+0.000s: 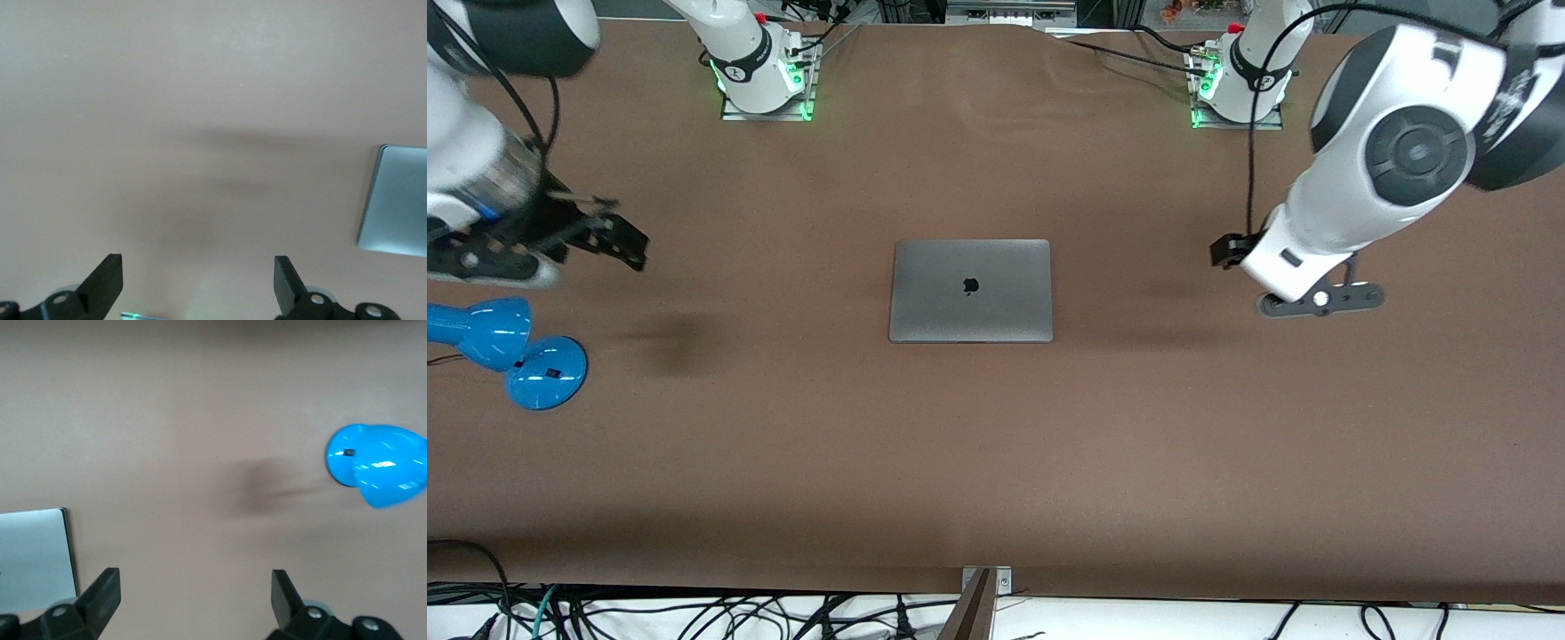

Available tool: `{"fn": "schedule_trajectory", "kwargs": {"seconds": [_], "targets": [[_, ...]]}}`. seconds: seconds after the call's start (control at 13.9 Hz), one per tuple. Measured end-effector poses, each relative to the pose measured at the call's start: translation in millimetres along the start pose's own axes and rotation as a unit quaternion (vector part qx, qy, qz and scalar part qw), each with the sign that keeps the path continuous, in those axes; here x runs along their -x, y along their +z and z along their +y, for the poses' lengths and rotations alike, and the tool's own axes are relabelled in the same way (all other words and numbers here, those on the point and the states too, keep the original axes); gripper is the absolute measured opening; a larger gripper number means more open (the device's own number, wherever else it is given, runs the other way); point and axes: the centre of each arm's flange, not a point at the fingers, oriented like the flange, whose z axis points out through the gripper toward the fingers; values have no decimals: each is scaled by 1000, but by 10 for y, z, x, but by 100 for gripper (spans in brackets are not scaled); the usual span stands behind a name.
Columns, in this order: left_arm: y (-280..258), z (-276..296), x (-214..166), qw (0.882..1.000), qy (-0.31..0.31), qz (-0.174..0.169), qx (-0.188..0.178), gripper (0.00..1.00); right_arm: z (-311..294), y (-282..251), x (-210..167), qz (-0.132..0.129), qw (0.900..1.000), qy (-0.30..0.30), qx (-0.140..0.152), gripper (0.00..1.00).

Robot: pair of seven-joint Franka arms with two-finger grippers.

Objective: Close laptop with both arms from behind

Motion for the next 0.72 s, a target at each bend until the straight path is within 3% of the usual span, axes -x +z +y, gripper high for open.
{"fn": "schedule_trajectory", "kwargs": {"seconds": [0.22,0.43,0.72], "targets": [[-149,-667,100,1000,8,1,27,100,201,-267,260,-9,1000,14,4,100],[-289,-1241,302,999,14,14,32,100,409,-319,314,-16,999,36,-15,100],[-343,-1508,711,999,12,22,32,100,439,-264,316,-23,999,41,-21,100]]}}
